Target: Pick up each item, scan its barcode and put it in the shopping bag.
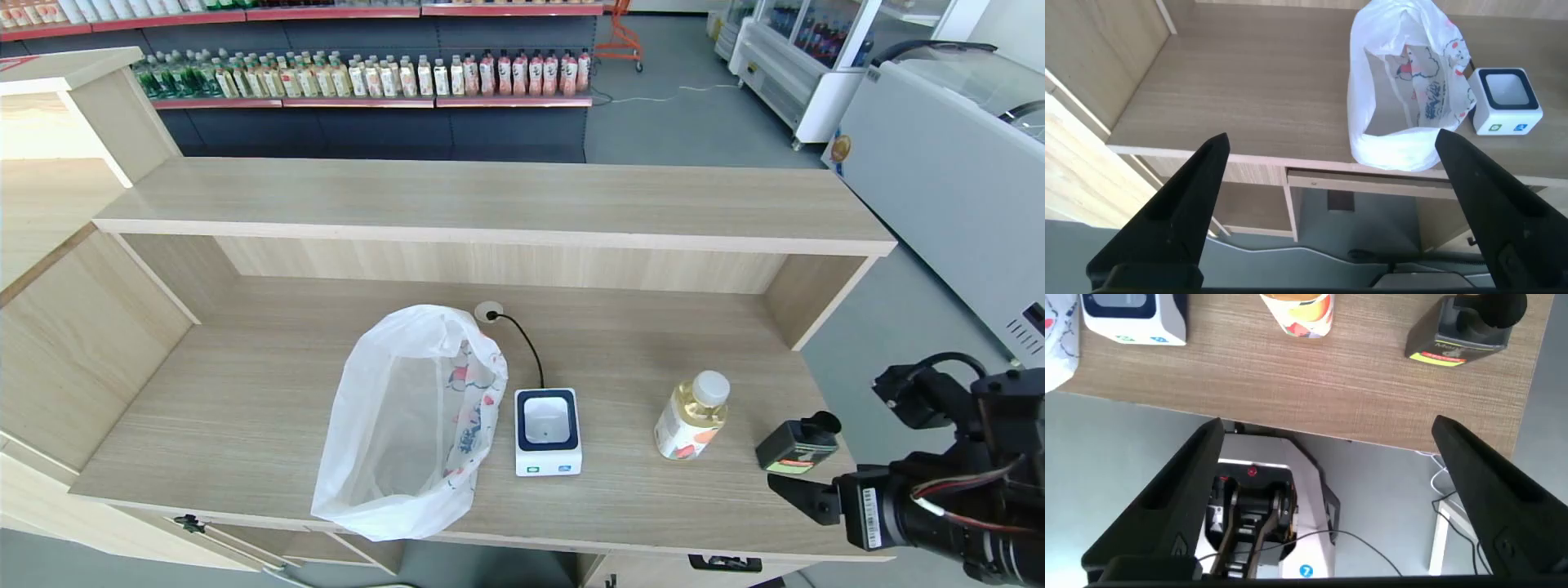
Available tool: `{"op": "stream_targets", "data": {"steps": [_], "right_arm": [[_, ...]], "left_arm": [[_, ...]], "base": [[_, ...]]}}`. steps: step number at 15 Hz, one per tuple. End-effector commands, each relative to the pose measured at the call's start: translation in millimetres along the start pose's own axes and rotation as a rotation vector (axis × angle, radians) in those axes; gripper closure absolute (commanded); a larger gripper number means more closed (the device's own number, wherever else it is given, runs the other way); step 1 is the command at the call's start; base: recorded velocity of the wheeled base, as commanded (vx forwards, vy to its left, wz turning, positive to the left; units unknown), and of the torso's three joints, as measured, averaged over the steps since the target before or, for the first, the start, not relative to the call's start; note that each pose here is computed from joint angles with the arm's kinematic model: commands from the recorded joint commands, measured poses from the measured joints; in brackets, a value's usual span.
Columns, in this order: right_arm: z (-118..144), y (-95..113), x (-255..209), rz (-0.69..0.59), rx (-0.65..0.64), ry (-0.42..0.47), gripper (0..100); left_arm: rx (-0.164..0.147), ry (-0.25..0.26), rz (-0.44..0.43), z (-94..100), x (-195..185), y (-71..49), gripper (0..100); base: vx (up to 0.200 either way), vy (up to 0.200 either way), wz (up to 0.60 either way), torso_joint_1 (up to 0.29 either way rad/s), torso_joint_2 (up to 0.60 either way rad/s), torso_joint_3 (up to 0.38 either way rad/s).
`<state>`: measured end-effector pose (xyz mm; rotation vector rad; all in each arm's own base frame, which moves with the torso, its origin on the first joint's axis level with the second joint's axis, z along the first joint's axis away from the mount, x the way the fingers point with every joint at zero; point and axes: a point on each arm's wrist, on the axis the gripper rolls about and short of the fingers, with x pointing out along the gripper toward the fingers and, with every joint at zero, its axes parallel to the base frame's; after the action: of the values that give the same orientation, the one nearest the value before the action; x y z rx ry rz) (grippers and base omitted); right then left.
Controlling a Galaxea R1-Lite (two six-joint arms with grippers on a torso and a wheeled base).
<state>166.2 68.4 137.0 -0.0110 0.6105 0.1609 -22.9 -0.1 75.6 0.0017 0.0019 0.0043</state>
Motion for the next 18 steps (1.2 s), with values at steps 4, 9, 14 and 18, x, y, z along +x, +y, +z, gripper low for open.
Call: {"op": "stream_targets", "data": {"steps": [4, 9, 14, 18], "right_arm": [[-27.1, 14.3, 80.8, -0.178, -0.023, 0.1, 0], [-18.7, 30.1, 117.5, -0.157, -0.019, 0.037, 0], [-9.1, 44.3, 155.9, -0.137, -0.069, -0.081, 0], [-9.5, 52.5, 170.1, -0.119, -0.089, -0.12, 0]], "left_arm": [[0.0, 0.0, 0.0, 0.0, 0.0, 0.0, 0], [0.0, 0.0, 0.0, 0.0, 0.0, 0.0, 0], [0.0, 0.0, 0.0, 0.0, 0.0, 0.0, 0], [0.0, 0.0, 0.0, 0.0, 0.0, 0.0, 0]], "base": [[0.0, 0.0, 0.0, 0.0, 0.0, 0.0], [0.0, 0.0, 0.0, 0.0, 0.0, 0.0], [0.0, 0.0, 0.0, 0.0, 0.0, 0.0], [0.0, 0.0, 0.0, 0.0, 0.0, 0.0]]}}
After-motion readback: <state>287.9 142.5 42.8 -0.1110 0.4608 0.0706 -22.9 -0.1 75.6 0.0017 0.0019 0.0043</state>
